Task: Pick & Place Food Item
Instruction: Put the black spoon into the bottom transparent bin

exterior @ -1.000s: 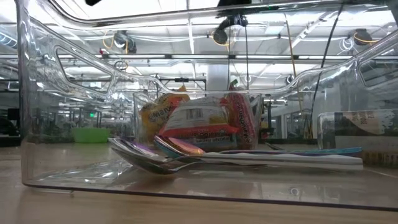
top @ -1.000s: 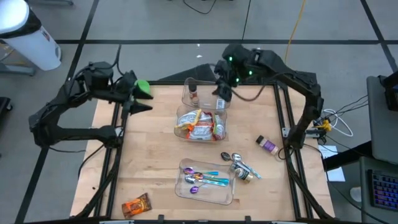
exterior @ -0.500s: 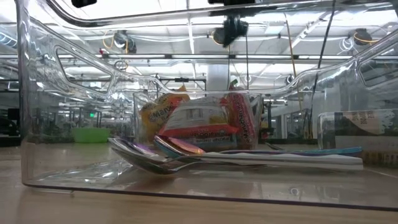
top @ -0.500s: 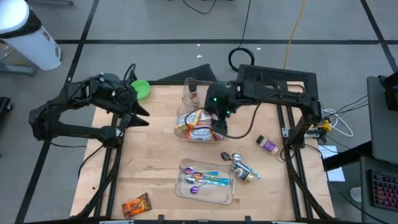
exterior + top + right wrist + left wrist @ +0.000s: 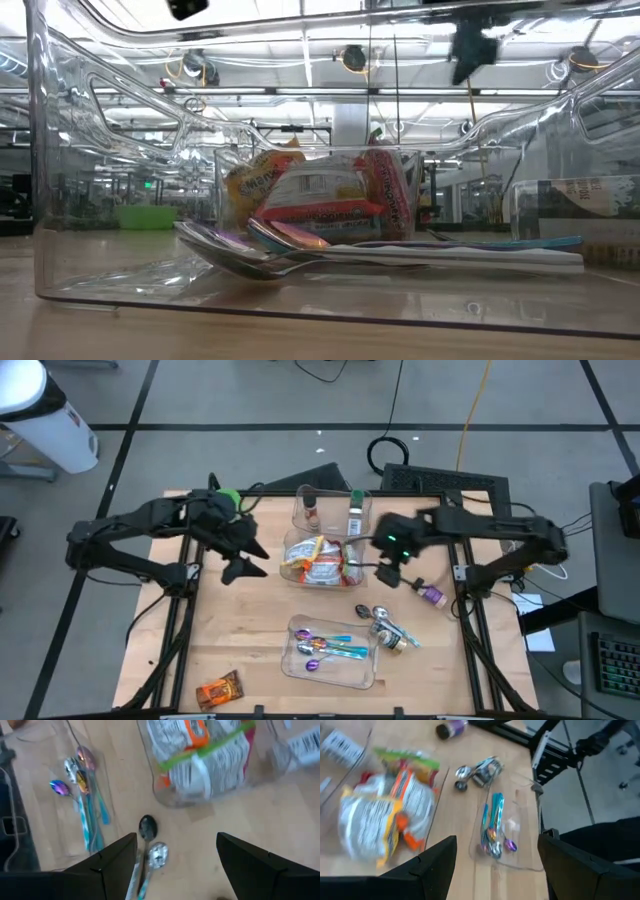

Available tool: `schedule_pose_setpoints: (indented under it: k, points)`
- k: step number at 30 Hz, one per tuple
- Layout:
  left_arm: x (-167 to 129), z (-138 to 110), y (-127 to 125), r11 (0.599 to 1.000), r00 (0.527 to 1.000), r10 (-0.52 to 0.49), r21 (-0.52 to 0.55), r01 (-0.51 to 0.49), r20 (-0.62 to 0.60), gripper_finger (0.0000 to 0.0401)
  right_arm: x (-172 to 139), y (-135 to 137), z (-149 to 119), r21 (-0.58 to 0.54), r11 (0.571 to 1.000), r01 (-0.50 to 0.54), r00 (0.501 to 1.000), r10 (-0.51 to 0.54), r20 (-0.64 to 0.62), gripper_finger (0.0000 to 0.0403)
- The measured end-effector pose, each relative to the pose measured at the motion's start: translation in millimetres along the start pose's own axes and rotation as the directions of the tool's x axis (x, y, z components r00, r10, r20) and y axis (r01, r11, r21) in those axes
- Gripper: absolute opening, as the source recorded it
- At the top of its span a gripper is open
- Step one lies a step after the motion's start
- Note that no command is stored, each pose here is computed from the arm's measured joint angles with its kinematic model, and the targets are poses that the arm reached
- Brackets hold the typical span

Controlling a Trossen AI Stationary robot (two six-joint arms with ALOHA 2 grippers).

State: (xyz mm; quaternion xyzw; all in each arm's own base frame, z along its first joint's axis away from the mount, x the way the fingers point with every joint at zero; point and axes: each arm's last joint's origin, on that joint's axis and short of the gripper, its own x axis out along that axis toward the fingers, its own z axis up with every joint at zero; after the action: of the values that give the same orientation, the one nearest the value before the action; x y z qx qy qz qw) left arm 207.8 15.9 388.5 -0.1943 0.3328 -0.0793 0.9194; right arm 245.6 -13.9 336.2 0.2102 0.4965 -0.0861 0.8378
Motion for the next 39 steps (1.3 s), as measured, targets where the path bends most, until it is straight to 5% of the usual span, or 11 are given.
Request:
schedule_pose_setpoints:
  k: [7, 11, 16, 21, 32, 39]
  points:
    - [26, 16, 6, 0.996, 0.997, -0.074, 0.045, 0.073, 0.026, 0.028, 3, 4, -69, 0.145, 0.989, 0.01, 1.0, -0.011, 0.005, 0.0265]
    - [38, 21, 9, 0.995, 0.995, -0.094, 0.042, 0.093, 0.028, 0.028, 18, 11, -95, 0.131, 0.991, 0.002, 0.998, 0.007, -0.063, 0.0265]
    - [49, 28, 12, 0.996, 0.994, -0.088, -0.012, 0.089, 0.066, 0.028, 41, 22, -100, -0.04, 0.999, -0.024, 0.997, 0.021, -0.072, 0.0265]
    - [60, 38, 15, 0.993, 0.988, -0.059, -0.095, 0.073, 0.143, 0.028, 65, 9, -94, -0.138, 0.986, 0.093, 0.992, -0.104, -0.069, 0.0265]
    - [85, 60, 10, 0.946, 0.941, -0.103, -0.259, 0.192, 0.322, 0.028, 123, 4, -110, -0.084, 0.996, 0.031, 0.993, -0.041, -0.114, 0.0265]
    - [102, 56, -6, 0.939, 0.933, -0.001, -0.321, 0.125, 0.359, 0.028, 142, 9, -126, -0.037, 0.996, 0.076, 0.993, -0.079, -0.083, 0.0265]
